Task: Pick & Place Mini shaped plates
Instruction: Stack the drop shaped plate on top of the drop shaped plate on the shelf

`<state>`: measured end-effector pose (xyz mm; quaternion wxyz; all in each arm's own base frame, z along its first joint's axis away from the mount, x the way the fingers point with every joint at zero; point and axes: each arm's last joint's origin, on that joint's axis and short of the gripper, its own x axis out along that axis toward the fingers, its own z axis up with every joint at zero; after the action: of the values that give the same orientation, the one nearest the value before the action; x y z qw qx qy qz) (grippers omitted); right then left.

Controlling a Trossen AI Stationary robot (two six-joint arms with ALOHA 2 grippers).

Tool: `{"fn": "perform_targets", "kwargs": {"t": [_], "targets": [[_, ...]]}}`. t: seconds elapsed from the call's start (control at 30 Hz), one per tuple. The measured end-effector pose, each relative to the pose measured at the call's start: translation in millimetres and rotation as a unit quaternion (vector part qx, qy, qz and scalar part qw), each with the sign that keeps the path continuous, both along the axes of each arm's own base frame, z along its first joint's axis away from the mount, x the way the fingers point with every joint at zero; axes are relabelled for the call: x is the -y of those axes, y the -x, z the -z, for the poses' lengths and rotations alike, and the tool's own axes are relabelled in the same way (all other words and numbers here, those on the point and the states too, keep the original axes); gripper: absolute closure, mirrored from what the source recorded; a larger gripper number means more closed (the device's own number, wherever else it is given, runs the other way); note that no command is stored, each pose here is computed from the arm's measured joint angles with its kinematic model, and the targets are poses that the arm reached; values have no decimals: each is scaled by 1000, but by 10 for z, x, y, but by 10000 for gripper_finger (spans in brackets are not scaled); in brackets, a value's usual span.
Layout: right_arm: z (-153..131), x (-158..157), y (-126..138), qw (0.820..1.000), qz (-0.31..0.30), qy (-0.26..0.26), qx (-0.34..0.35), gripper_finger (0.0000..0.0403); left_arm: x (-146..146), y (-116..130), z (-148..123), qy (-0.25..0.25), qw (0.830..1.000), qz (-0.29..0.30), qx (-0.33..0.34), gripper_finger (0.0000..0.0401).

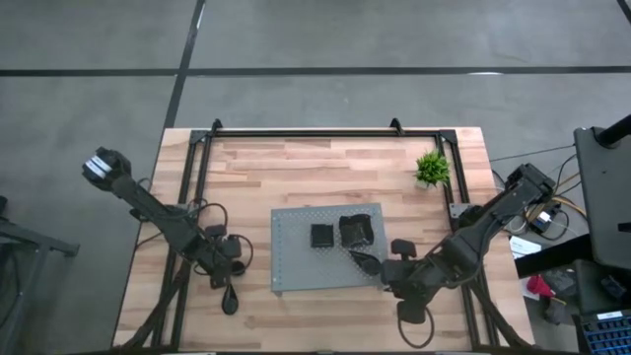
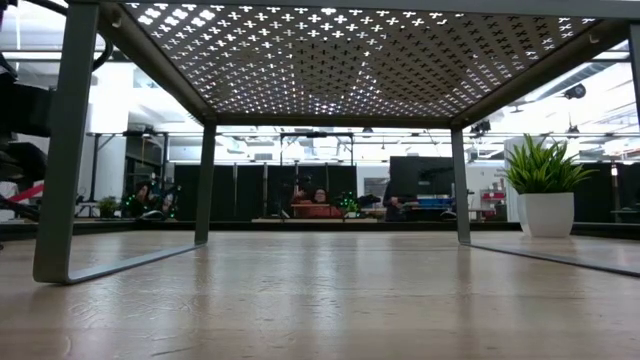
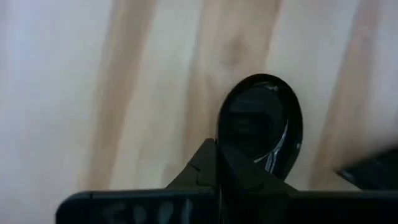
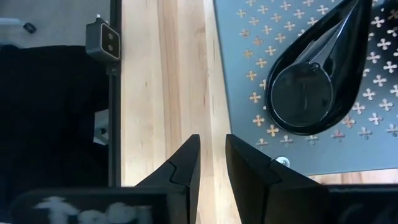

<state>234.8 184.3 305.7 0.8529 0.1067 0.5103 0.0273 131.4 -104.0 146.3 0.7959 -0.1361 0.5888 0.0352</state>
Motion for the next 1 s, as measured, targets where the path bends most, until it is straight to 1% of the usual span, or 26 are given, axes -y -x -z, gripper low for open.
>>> {"fn": "perform_targets", "kwargs": {"t": [0.07, 0.2, 0.43, 0.57, 0.7, 0.77, 0.83, 0.93, 1.0], "targets": [[-12, 5, 7, 1000, 0, -1, 2, 332, 9, 4, -35, 12, 1000, 5, -8, 399], [-16, 7, 9, 1000, -1, -1, 3, 338, 38, -21, -163, 31, 999, 10, -3, 400], [-24, 1, 0, 1000, -12, 1, 10, 337, 104, -94, -541, 58, 998, 11, 19, 401], [-36, -10, -15, 999, -28, 4, 23, 341, 106, -104, -753, 41, 999, 12, 17, 401], [-70, -36, -58, 997, -51, 12, 60, 346, 111, -123, -998, 34, 999, 8, 28, 401], [-104, -67, -93, 993, -72, 8, 89, 346, 134, -153, -1137, 47, 998, 6, 47, 401], [-139, -112, -112, 988, -98, 7, 118, 346, 166, -198, -1289, 66, 995, -1, 80, 401], [-165, -167, -127, 978, -142, 26, 152, 346, 213, -279, -1498, 94, 985, -16, 145, 401], [-160, -190, -170, 974, -139, 43, 175, 346, 233, -328, -1612, 105, 976, -27, 188, 401]]}}
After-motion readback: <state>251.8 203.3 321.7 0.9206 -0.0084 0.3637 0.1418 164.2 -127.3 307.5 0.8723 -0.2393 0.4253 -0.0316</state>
